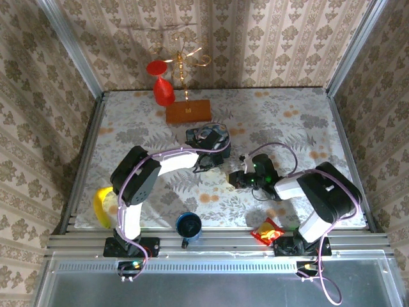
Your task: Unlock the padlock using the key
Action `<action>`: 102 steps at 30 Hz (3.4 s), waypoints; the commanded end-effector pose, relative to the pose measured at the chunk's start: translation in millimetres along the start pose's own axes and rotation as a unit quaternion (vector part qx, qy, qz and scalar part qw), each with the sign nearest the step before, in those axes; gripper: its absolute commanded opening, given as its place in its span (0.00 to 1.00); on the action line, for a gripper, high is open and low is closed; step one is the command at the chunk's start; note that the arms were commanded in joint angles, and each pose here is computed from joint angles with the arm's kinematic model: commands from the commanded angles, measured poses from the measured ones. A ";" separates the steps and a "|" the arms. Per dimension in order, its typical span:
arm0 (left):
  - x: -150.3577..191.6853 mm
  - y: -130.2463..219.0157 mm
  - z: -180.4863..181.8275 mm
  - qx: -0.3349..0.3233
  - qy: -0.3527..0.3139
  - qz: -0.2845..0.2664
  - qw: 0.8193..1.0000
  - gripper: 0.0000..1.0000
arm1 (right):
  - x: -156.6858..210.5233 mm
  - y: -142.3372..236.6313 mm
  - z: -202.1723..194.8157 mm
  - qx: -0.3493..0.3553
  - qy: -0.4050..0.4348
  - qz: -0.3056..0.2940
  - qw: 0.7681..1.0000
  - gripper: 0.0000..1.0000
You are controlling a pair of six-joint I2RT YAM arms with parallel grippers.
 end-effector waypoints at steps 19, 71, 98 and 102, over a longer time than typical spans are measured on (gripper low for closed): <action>-12.6 24.9 -20.3 0.058 0.024 0.004 0.998 0.23 | -8.2 -31.3 -4.5 -0.039 -0.002 -0.044 0.998 0.00; -0.4 19.0 -18.5 0.075 0.033 0.042 0.996 0.19 | -26.0 -34.0 -17.1 -0.029 -0.015 -0.105 0.994 0.00; 10.4 27.8 -26.9 0.101 0.022 0.074 0.992 0.13 | -62.8 -28.4 -13.0 -0.065 -0.033 -0.121 0.990 0.00; 10.5 28.9 -28.1 0.103 0.021 0.075 0.992 0.13 | -66.1 -24.9 -13.2 -0.055 -0.028 -0.129 0.990 0.00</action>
Point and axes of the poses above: each hand's point on the last joint's axis, 136 mm out from that joint toward the fingers, its own y axis back along the fingers, its own z axis along the line the jaws close on, x = y × z, the point moved 3 cm from there along y, back along the fingers, and after that the axes turned 5 degrees about y, right-handed, at the moved point
